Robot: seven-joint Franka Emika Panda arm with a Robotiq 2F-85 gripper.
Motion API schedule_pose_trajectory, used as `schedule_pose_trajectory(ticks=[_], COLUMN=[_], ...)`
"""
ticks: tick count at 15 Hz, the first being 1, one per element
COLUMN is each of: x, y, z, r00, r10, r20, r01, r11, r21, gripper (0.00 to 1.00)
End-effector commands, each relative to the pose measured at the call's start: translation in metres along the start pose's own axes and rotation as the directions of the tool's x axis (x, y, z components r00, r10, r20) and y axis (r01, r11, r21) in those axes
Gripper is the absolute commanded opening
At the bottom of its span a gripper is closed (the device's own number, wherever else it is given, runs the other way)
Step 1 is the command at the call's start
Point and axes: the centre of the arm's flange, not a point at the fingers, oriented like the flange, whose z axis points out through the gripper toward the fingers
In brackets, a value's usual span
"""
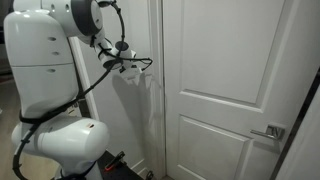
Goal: Turn off the light
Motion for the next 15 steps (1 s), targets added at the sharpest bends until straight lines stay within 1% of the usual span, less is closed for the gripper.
schedule_pose_trajectory(ticks=[1, 7, 15], x=[-0.005, -0.008, -0.006], y=[0.004, 0.012, 0.022], z=[0.020, 0.038, 0.047], r00=[0.999, 0.999, 0.999], r10=[-0.014, -0.031, -0.030], r20=[-0.030, -0.030, -0.033], r01=[0.013, 0.030, 0.028], r11=[0.999, 0.999, 0.997], r21=[-0.030, -0.046, -0.069], gripper=[0.00, 0.00, 0.00])
